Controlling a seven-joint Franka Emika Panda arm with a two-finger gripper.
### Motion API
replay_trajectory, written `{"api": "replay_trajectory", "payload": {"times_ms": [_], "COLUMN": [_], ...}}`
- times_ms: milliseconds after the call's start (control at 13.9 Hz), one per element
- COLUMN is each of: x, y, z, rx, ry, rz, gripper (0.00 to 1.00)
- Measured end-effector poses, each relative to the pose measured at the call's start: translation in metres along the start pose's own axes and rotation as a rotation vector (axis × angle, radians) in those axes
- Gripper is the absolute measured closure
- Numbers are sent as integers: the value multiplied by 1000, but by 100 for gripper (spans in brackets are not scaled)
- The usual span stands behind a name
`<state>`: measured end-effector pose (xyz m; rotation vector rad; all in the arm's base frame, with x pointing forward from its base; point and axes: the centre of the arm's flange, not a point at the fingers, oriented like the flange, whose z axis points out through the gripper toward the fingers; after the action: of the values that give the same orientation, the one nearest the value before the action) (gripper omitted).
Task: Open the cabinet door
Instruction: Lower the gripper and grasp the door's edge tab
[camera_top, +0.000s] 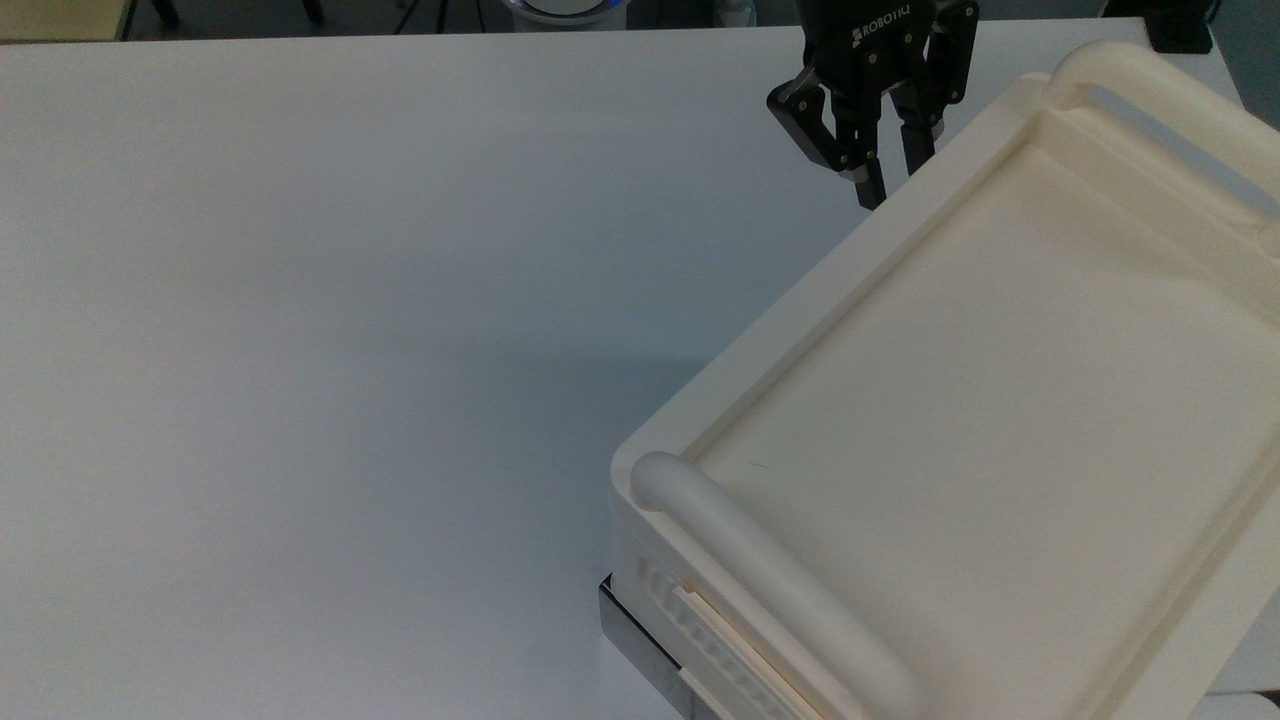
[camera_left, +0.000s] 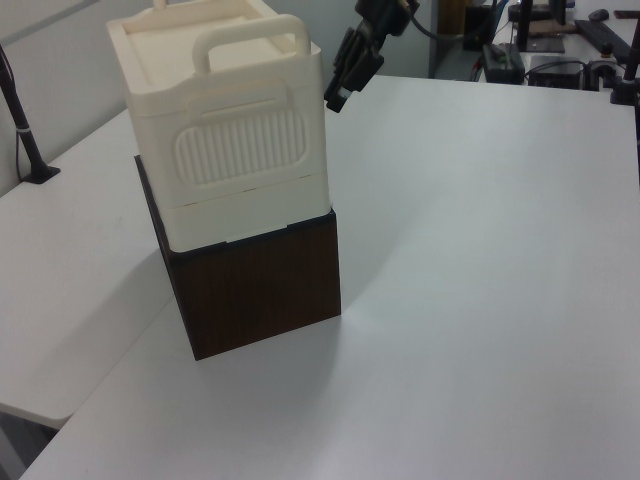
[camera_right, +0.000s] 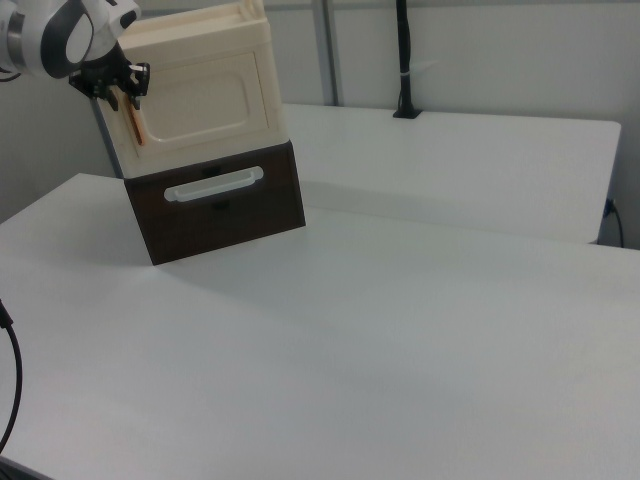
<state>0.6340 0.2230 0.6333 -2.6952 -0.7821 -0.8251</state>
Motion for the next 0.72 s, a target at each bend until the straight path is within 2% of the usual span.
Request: {"api": "replay_trajectory", "payload": {"times_ms": [502, 646, 717], "x": [3, 5, 5], "y": [3, -2, -2], "z": [8, 8, 8], "rx": [-5, 1, 1], "ry": [32, 35, 40], "rz": [13, 22, 28], "gripper": [63, 82, 85]}}
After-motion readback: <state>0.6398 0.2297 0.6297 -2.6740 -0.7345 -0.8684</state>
